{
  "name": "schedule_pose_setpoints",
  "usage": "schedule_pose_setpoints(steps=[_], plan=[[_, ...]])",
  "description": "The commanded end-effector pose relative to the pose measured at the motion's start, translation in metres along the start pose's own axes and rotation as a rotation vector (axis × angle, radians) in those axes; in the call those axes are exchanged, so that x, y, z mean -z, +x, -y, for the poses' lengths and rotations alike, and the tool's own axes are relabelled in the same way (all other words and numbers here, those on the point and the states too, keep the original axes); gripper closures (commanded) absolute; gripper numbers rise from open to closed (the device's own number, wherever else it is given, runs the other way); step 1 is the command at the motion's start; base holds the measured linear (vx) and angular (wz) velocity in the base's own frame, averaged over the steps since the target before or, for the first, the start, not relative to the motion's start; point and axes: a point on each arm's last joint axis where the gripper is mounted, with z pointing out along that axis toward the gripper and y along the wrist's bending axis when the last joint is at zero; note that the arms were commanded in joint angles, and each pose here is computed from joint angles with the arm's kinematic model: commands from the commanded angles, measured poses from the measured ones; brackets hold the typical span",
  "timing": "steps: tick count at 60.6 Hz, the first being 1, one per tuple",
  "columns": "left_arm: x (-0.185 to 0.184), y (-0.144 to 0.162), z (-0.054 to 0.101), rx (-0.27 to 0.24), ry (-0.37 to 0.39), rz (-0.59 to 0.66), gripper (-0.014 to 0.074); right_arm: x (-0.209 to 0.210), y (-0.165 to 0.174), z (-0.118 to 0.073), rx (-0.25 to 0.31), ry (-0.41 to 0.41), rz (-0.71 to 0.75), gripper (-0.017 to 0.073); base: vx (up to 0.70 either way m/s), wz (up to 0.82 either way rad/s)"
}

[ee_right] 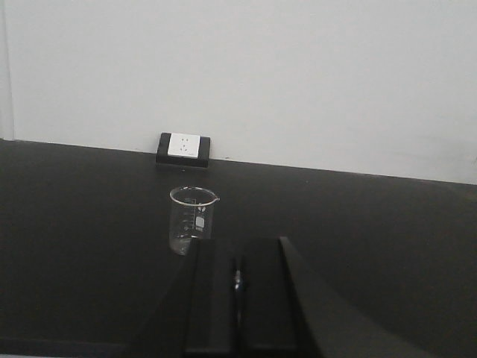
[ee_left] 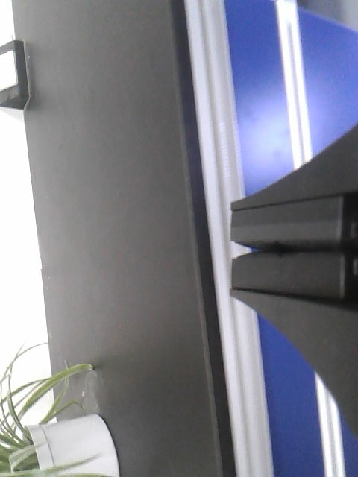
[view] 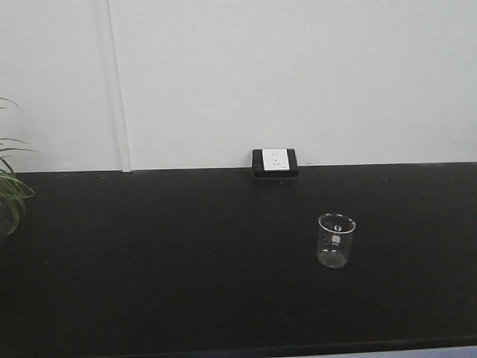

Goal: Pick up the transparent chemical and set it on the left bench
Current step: 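Drive the base to the bench with the white bins, holding the pipette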

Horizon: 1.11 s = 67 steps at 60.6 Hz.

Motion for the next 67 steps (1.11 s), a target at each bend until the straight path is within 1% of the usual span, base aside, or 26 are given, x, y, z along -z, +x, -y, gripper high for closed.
schedule_pose_setpoints(steps=[1,21,33,47,67], plan=[[0.0013,-0.0028,-0.0001,0.009,-0.002,0.081,0.0597,0.0001,-0.0167,0.0011,0.011,0.001,0.1,0.0566,-0.32,0.0],[0.0013,-0.0028,-0.0001,0.009,-0.002,0.081,0.0597,0.0001,-0.0167,0.0011,0.011,0.001,0.1,0.0566,-0.29,0.05],[0.0013,-0.0028,-0.0001,0.009,-0.002,0.081,0.0597,0.0001,-0.0167,0.0011,0.011,0.001,0.1,0.0566,-0.23,0.3],[0.0013,-0.0028,-0.0001,0.009,-0.002,0.081,0.0597,0.0001,-0.0167,0.0011,0.011,0.001,0.1,0.0566,-0.18,0.63],[0.0013,-0.0028,-0.0001,0.009,-0.002,0.081,0.0597,0.0001,-0.0167,0.0011,0.011,0.001,0.1,0.0566,-0.17,0.85]])
